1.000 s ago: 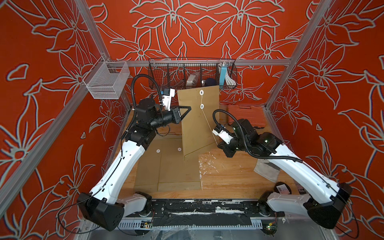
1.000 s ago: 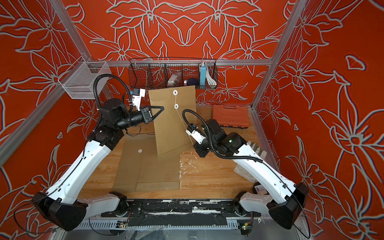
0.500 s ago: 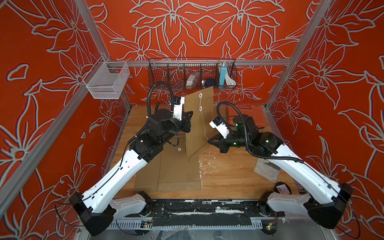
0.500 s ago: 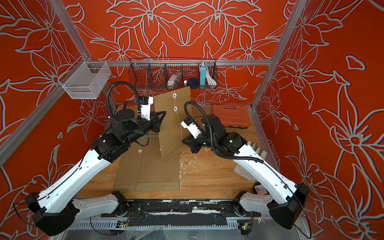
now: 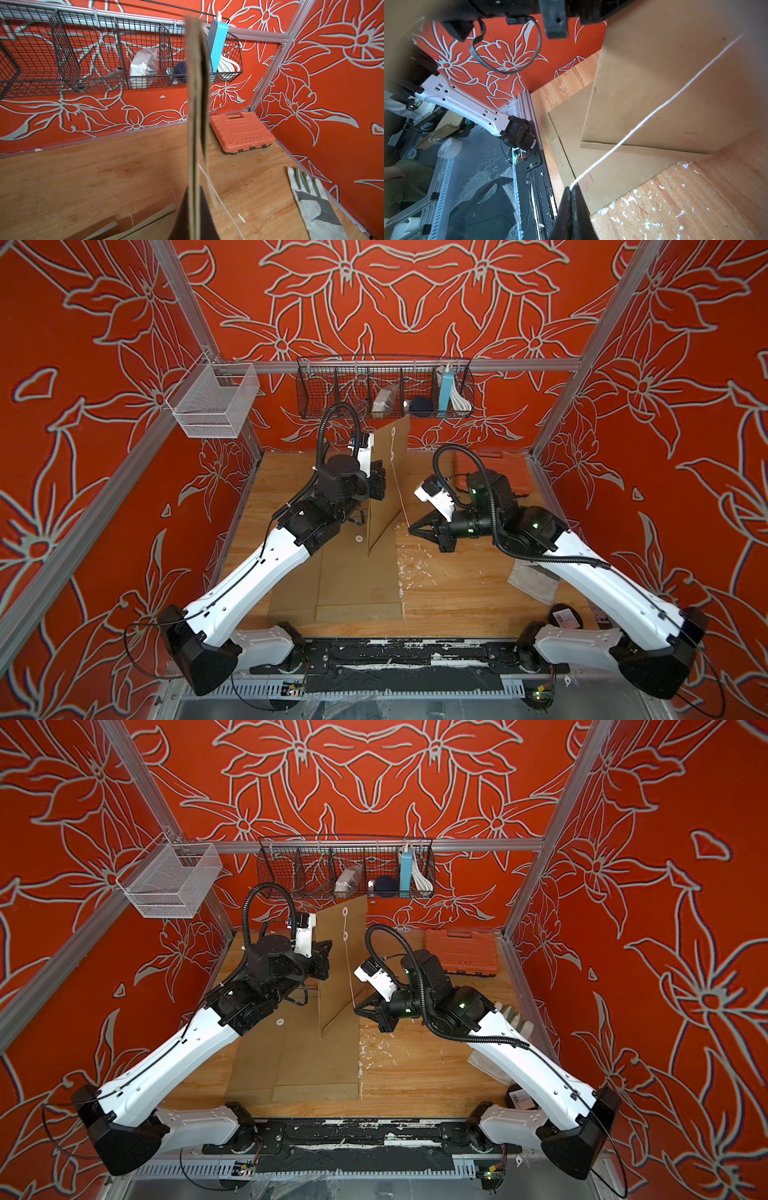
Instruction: Open the file bag
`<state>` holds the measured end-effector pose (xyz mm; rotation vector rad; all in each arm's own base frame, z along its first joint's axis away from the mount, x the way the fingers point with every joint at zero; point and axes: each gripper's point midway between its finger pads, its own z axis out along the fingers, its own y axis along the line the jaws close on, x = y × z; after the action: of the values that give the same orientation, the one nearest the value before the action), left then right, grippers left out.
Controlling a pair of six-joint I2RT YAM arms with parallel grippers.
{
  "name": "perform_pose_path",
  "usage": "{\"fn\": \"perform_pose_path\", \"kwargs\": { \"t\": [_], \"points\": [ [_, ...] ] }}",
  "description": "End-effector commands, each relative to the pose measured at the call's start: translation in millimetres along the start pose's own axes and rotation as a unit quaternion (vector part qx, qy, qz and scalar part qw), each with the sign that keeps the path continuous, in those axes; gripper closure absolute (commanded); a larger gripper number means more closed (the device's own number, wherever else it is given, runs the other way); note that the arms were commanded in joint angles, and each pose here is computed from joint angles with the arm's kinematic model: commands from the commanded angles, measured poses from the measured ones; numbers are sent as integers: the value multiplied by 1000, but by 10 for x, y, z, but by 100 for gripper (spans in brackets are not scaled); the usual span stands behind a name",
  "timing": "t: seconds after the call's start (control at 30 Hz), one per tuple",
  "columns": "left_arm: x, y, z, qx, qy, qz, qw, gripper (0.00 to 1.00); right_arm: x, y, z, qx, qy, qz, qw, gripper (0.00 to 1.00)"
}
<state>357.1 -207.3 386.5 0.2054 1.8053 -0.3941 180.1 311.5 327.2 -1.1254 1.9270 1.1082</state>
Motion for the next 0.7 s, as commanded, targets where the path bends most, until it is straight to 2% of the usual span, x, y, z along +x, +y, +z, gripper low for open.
{"fn": "perform_pose_path", "kwargs": {
  "t": [0.0, 0.27, 0.37, 0.4, 0.47, 0.57, 0.67],
  "points": [
    [-205, -13, -14, -6, -33, 3, 999, 100, -44, 180, -47, -29, -11, -28, 999, 100],
    [-174, 19, 24, -17, -27, 9, 999, 100, -29, 287, -26, -46, -7, -41, 998, 100],
    [-167, 27, 18, -19, -25, 10, 999, 100, -19, 222, -8, -27, -4, -39, 999, 100],
    [-167, 33, 14, -19, -25, 10, 999, 100, -19, 149, -10, -5, -3, -36, 999, 100],
    [-154, 57, -10, -22, -21, 10, 999, 100, 3, -171, -60, 91, 1, -22, 996, 100],
    [-95, 105, -72, -23, -5, 2, 1000, 100, 16, -574, -242, 211, 7, -2, 977, 100],
    [-1, 176, -133, -1, 20, -29, 999, 100, -49, -817, -451, 270, -2, 20, 963, 100]
  ]
}}
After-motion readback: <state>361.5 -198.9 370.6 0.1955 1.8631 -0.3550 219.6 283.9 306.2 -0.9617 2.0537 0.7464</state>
